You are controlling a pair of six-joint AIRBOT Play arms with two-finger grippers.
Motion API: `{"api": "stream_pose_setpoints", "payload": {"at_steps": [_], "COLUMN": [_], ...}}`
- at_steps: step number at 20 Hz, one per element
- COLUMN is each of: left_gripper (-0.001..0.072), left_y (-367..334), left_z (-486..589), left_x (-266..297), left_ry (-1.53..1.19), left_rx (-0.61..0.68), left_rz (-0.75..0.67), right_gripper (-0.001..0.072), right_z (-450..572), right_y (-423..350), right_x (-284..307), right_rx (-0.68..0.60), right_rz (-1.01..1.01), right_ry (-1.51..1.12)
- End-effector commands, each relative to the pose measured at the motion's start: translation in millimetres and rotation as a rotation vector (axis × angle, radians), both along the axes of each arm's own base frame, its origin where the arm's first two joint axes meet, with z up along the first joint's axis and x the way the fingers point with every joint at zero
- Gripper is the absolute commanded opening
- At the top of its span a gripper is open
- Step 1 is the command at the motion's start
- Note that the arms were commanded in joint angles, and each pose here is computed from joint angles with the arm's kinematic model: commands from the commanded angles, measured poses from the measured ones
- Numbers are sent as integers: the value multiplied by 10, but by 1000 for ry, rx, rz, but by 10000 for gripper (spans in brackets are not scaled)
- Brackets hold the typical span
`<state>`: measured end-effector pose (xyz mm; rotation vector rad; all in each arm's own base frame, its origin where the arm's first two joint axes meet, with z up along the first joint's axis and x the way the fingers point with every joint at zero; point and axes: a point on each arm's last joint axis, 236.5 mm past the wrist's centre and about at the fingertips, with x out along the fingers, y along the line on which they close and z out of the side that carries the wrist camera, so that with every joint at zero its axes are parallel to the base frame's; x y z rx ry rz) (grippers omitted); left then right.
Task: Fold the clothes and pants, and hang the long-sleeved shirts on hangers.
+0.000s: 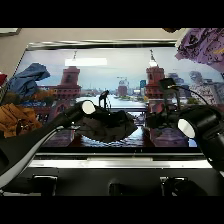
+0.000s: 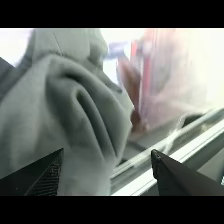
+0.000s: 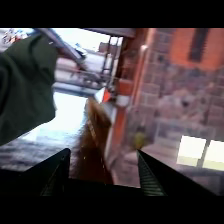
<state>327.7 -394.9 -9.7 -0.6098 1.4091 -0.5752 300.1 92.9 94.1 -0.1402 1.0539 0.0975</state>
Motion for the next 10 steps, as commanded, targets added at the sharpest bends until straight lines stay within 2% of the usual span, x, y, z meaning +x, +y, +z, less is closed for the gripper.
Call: {"api": "stream_pose_setpoints", "payload": {"at_steps": [1,2,4,7,9,10], "left_gripper": [650,688,687,686,685,685], "left_y": [665,1056,1807,2588,2867,2959], "left_z": [252,364,538,700,696,688], "left_x": [330,441,597,731,776,795], "left_ry": [-74,-96,-128,-131,-108,-102], "left_rx": [62,113,216,277,284,286], "left_rz": [18,41,113,247,308,329], "right_gripper": [488,488,484,482,496,554], "right_z": [33,-31,-321,-756,-1038,-1147], "right_y": [-511,-689,-851,-443,-108,47], "right_x": [139,155,155,186,196,210], "right_rx": [12,81,333,783,933,973], "right_rz": [-241,-338,-500,-509,-474,-458], "right_ry": [-33,-12,77,261,381,426]}}
